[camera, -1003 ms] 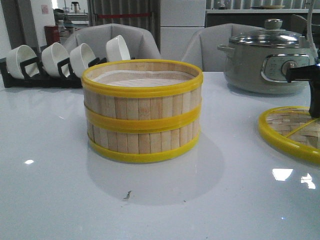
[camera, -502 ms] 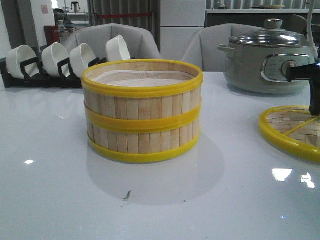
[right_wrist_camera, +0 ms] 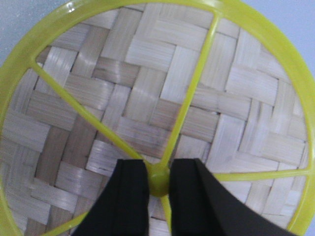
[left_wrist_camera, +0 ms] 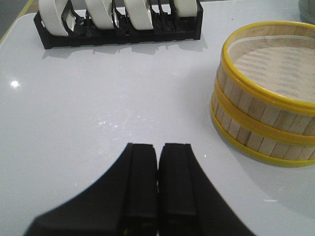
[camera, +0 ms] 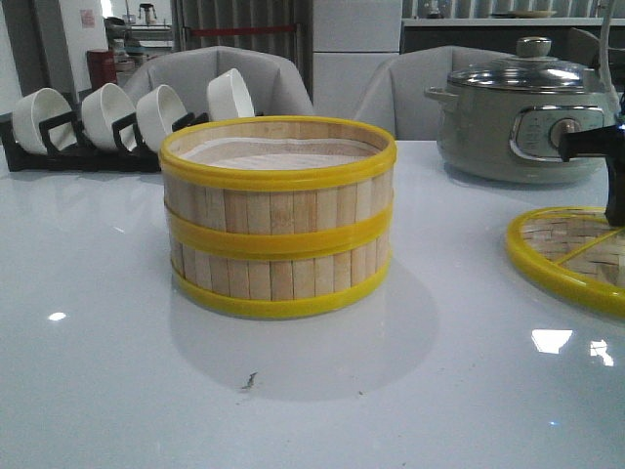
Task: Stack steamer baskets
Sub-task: 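Lift the lid with the right gripper and carry it over the stack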
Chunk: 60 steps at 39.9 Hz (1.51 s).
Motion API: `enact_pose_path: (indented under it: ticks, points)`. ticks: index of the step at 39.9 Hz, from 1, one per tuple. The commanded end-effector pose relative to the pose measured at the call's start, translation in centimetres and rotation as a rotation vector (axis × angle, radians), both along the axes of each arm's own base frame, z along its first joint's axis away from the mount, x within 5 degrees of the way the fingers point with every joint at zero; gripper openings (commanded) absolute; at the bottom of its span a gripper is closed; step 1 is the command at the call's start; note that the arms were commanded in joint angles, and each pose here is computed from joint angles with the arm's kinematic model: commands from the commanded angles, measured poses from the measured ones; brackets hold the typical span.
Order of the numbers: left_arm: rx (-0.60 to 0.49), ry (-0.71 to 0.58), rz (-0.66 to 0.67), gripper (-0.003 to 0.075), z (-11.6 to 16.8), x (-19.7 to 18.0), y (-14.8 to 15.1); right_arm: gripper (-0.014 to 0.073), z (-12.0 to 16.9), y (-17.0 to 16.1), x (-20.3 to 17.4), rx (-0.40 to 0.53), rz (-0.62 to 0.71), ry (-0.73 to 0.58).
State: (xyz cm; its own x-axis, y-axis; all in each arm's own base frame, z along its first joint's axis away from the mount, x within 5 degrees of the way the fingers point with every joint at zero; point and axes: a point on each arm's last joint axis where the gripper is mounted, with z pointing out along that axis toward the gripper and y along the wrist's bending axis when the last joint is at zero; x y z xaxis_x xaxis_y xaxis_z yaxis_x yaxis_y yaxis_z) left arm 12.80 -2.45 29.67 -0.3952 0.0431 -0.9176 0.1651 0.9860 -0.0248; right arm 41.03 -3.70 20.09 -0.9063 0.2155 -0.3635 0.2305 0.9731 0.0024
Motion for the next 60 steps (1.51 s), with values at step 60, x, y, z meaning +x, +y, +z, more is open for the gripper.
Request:
enact_pose_path:
  ticks: [60]
  points:
    - [-0.033, -0.103, -0.003, 0.0086, 1.6, 0.2, -0.1, 0.003, 22.1, 22.1, -2.5, 0.135, 0.51, -0.507]
